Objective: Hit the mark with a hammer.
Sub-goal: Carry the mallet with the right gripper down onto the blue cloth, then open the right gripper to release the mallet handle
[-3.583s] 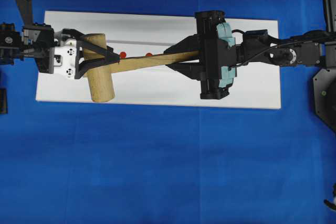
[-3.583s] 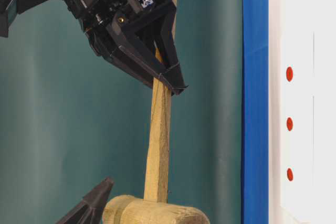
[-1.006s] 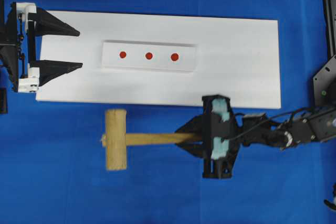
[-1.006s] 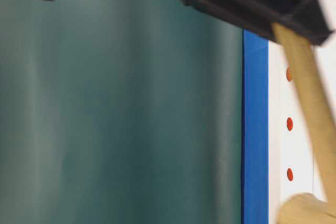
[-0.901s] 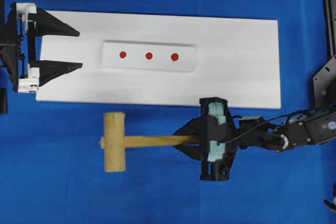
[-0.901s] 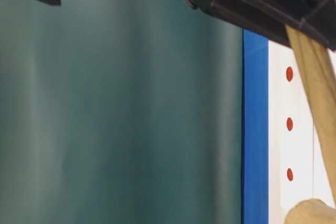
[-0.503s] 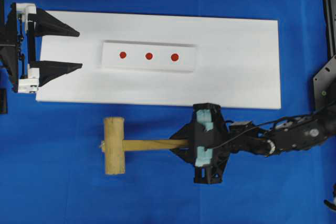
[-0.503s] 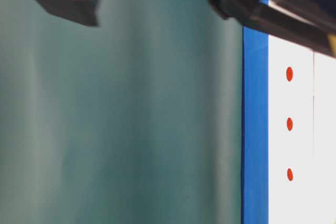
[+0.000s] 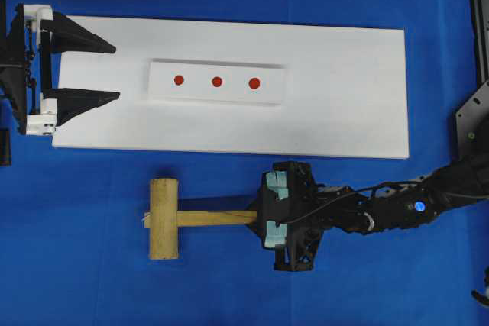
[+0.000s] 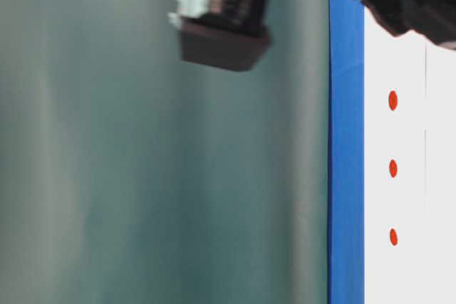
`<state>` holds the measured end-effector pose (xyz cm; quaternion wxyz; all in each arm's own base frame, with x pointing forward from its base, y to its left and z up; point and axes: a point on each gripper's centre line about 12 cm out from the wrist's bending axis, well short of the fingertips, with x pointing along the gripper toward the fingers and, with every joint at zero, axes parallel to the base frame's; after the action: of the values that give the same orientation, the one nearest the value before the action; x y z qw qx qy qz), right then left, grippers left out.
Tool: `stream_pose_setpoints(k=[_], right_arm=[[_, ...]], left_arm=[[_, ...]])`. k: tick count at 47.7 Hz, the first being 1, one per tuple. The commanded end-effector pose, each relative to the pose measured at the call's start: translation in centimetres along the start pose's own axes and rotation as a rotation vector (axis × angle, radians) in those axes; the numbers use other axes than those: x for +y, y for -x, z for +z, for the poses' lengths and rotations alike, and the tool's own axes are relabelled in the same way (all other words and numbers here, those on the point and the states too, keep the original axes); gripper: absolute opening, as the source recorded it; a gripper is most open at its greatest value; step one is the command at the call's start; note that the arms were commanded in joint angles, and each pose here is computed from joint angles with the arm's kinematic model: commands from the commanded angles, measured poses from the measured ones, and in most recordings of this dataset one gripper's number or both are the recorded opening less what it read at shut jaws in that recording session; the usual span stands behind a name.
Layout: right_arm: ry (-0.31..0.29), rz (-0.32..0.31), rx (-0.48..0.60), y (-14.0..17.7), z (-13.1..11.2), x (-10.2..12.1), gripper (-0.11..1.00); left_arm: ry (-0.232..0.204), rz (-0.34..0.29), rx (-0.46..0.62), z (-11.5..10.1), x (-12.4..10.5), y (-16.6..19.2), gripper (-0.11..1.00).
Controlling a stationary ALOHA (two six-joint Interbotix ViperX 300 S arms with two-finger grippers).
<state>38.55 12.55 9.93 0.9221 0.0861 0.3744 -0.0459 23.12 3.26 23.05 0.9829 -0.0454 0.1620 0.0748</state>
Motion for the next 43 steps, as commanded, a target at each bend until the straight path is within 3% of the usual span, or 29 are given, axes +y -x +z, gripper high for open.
stream_pose_setpoints(k=[1, 43], right_arm=[[-0.006, 0.007, -0.011, 0.1, 0.5, 0.2, 0.09], [0.001, 0.021, 0.030, -0.7, -0.5, 0.2, 0.09]], left_arm=[[0.000, 0.004, -0.026, 0.6, 0.1, 0.0, 0.85], [0.004, 0.011, -0.032, 0.7, 0.3, 0.0, 0.85]])
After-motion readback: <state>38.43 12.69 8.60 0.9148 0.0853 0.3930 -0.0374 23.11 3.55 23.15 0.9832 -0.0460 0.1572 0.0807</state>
